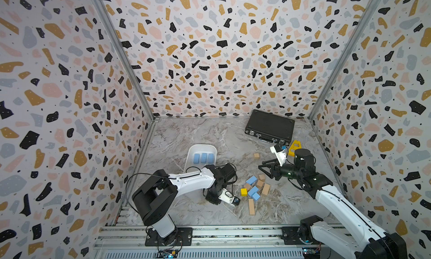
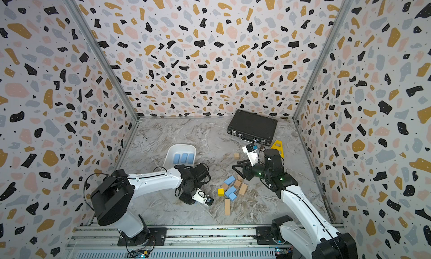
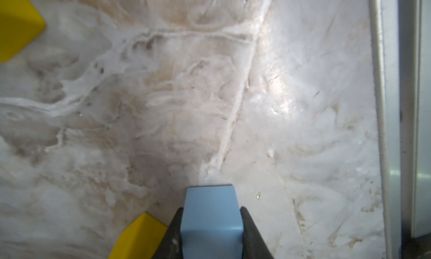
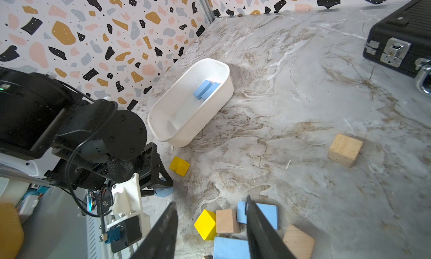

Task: Pick out the blue building blocks
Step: Pick up the building block from the center of the board, then place the building block in the storage box.

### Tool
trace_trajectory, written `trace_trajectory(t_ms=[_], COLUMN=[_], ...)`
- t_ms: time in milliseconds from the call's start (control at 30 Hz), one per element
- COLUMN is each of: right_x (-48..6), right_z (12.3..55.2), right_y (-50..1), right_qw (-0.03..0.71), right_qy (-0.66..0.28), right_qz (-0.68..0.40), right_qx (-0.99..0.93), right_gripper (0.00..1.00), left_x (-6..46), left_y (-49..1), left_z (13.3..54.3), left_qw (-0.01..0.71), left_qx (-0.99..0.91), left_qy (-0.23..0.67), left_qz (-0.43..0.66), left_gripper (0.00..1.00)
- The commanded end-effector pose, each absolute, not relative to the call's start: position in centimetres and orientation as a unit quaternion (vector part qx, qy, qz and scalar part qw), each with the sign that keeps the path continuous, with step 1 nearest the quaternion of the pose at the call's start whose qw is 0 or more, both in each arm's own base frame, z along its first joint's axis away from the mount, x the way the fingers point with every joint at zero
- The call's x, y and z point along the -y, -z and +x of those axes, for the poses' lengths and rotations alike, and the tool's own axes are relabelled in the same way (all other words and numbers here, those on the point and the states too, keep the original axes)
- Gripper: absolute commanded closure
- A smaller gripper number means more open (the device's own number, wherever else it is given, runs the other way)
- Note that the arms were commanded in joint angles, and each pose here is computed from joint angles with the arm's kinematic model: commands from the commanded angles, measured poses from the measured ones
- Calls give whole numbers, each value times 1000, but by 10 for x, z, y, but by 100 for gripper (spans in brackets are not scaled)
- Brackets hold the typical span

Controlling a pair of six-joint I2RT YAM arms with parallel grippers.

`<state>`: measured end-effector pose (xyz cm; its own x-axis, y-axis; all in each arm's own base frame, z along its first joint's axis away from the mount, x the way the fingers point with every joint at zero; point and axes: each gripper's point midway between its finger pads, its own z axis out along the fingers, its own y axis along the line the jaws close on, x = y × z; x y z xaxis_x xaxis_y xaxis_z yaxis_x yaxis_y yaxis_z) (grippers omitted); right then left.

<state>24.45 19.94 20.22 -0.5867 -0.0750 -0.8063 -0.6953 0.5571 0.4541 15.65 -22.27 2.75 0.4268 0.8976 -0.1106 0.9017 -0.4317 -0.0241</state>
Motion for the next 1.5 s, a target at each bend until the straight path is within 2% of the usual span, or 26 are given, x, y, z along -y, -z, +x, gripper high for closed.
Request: trace_trajectory(t_ms=[0,200,333,367,533,733,900,1133,1467], right_x=[-200,-202,-202,-202,-204,-204,-203,-203,-201], right_z=[244,253,261,263,269,270,268,266,262], right_y=[-205,-209,-206,-205,-199,-191,-190,-188,-187], right_qw=[390,413,416,415,409,400,404,403,403], right_qy=[-408,-415,-417,-418,-424,-420,-420,-424,-419], right_qz=[-237,-224,-210,-206,-194,-189,-191,-189,-195], right_qx=[-791,-779,-781,-782,-785,-793,-790,-789,-790], right_gripper=[51,51,51,51,51,52,52,52,52], left_x=[229,224,196,186,142,119,98,95,91], left_y=[-58,-118,-144,-147,-146,-127,-108,-76,-49], left_z=[158,184,233,246,278,289,304,308,326], left_qw=[34,81,128,136,138,123,116,73,65], left_qx=[-568,-685,-801,-832,-924,-969,-983,-991,-994], left_qy=[63,90,65,61,70,77,20,21,-2], left_qz=[820,719,582,535,351,199,141,106,85], left_gripper=[85,86,86,83,83,90,92,91,87])
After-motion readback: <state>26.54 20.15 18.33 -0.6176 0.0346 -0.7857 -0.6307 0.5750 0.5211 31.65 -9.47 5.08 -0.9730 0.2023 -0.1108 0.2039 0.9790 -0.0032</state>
